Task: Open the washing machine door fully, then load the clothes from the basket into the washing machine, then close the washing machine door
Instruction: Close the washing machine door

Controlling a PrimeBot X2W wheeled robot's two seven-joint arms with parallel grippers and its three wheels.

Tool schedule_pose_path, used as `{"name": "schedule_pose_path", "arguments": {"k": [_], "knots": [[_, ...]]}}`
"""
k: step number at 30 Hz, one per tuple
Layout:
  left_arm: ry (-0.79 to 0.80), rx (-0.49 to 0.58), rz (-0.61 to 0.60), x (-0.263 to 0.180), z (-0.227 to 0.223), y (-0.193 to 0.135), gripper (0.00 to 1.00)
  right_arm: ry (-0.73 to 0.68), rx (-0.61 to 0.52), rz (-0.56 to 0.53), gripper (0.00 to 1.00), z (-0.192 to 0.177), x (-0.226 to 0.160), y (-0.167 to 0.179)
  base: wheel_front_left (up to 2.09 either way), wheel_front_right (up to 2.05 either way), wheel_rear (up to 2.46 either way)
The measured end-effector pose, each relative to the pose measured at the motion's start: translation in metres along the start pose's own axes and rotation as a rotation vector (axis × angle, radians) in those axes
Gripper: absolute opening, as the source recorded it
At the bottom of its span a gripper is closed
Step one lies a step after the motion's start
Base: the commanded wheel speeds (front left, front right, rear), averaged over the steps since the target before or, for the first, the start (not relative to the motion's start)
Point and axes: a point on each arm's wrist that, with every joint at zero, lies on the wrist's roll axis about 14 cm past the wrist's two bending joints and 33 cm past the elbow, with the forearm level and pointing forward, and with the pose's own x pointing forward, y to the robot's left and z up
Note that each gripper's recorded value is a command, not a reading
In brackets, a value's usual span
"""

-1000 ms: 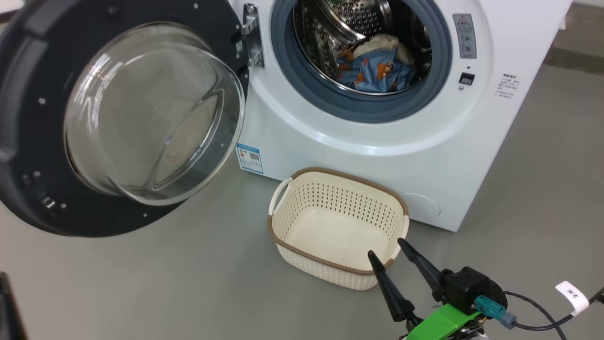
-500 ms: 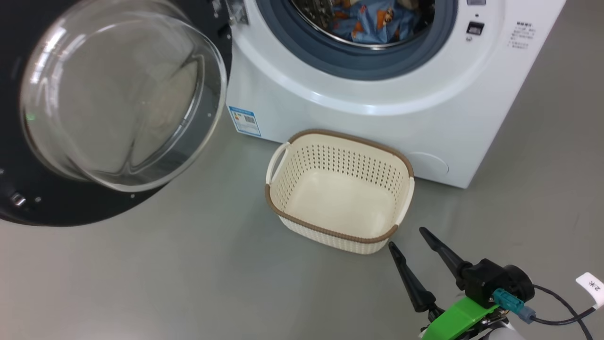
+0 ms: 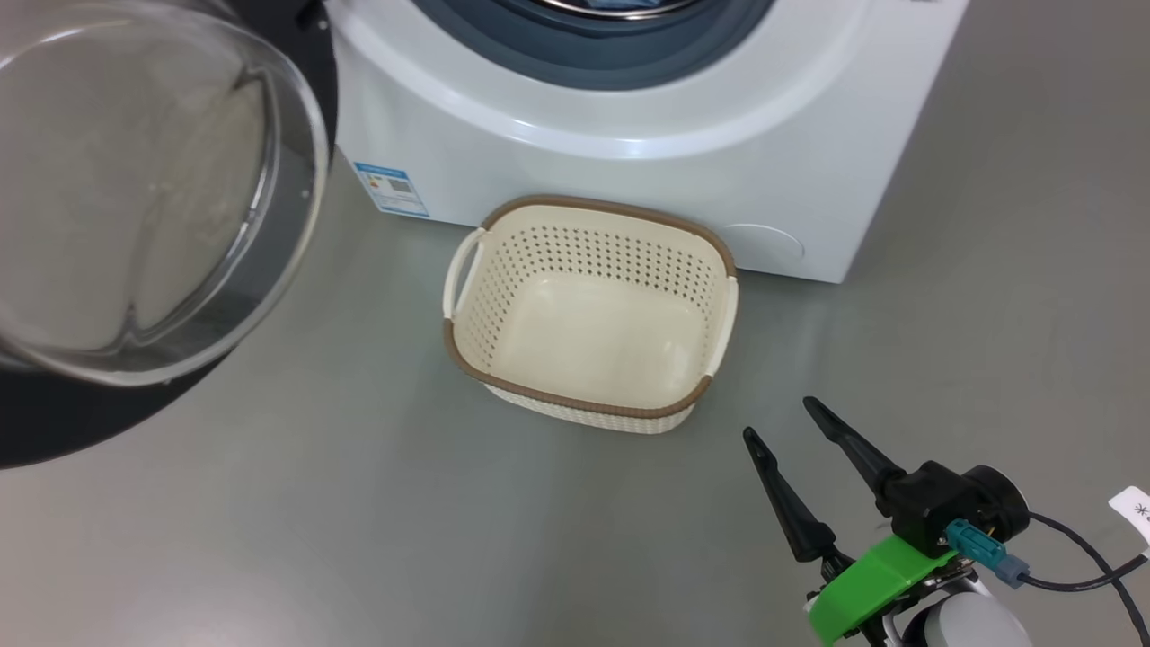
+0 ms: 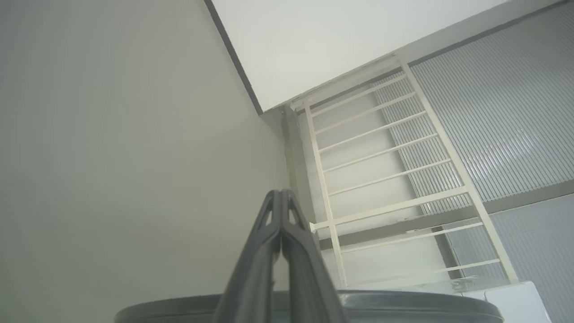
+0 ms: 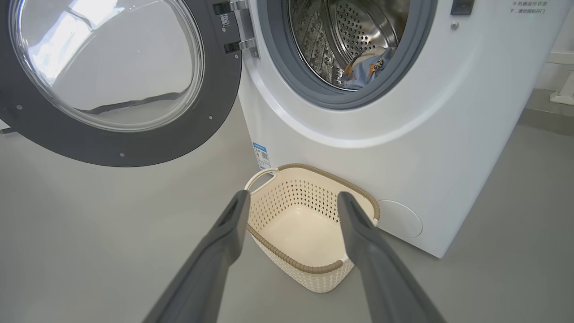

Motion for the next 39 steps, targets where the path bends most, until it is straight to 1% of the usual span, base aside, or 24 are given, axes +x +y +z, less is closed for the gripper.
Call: {"name": "schedule_pose_path", "arguments": {"k": [5, 10, 22, 24, 29, 34, 39], "knots": [[0.043, -0.089, 0.041, 0.011, -0.021, 0.004, 0.0, 0.009, 0.007, -0.031, 1.0, -0.005, -0.005, -0.011, 0.0, 0.0, 0.0], [0.097, -0.124, 0.063, 0.017, -0.046, 0.004, 0.0, 0.018, 0.011, -0.051, 1.0, -0.008, -0.009, -0.017, 0.0, 0.0, 0.0], [0.215, -0.118, 0.077, 0.015, -0.068, 0.006, 0.0, 0.018, 0.003, -0.055, 1.0, -0.008, -0.011, -0.017, 0.0, 0.0, 0.0], [0.257, -0.109, 0.063, 0.014, -0.074, 0.003, 0.0, 0.018, 0.004, -0.053, 1.0, -0.008, -0.01, -0.017, 0.0, 0.0, 0.0], [0.282, -0.108, 0.056, 0.013, -0.077, 0.001, 0.0, 0.02, 0.004, -0.052, 1.0, -0.008, -0.01, -0.016, 0.0, 0.0, 0.0], [0.357, -0.11, 0.04, 0.009, -0.082, -0.003, 0.0, 0.017, 0.004, -0.054, 1.0, -0.007, -0.01, -0.015, 0.0, 0.0, 0.0], [0.426, -0.121, 0.003, 0.005, -0.087, -0.014, 0.0, 0.011, 0.004, -0.055, 1.0, -0.005, -0.011, -0.013, 0.0, 0.0, 0.0]]}}
